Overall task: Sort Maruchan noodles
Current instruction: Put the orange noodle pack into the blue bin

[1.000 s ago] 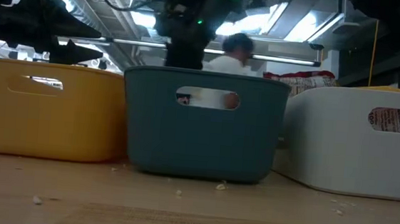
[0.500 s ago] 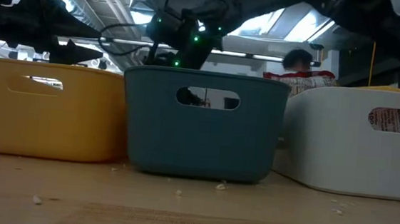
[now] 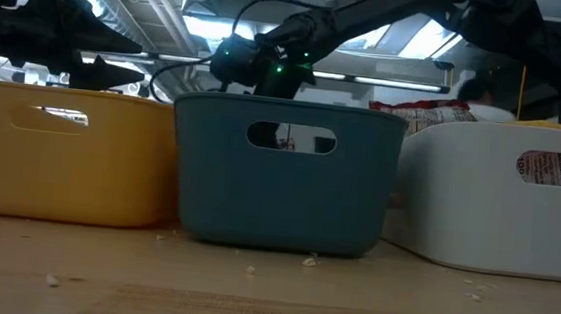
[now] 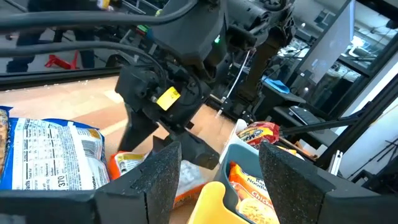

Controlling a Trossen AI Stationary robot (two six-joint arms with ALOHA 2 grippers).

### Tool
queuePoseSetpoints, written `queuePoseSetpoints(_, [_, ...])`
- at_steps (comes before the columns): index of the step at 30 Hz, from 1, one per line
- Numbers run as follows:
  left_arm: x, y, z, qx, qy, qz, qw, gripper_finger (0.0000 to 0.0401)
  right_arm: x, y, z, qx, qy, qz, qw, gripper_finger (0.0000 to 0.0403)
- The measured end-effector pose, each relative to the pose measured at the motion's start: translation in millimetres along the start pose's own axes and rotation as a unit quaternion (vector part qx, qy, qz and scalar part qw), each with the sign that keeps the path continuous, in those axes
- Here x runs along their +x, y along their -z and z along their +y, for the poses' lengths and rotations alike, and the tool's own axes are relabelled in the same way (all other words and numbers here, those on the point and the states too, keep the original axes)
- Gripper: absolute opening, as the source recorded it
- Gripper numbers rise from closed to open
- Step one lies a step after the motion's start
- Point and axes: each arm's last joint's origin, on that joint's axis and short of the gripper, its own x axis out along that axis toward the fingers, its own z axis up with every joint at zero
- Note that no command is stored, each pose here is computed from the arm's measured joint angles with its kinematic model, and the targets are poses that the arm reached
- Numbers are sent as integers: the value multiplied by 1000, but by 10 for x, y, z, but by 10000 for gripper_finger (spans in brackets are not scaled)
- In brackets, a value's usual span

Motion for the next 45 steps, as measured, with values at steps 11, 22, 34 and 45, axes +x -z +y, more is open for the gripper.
queuePoseSetpoints(11, [0, 0, -1, 0, 0, 0, 1000, 212, 3, 23, -8, -18, 5, 11, 1000, 13])
queuePoseSetpoints(22, [0, 1, -1, 0, 2, 1, 1000, 212, -338, -123, 38, -44, 41, 9, 998, 0])
queuePoseSetpoints(34, [0, 2, -3, 0, 5, 3, 1000, 212, -988, -206, 193, -109, 29, 6, 994, 10])
queuePoseSetpoints(45, [0, 6, -5, 0, 10, 7, 1000, 212, -835, 182, 33, -238, 37, 201, 950, 252])
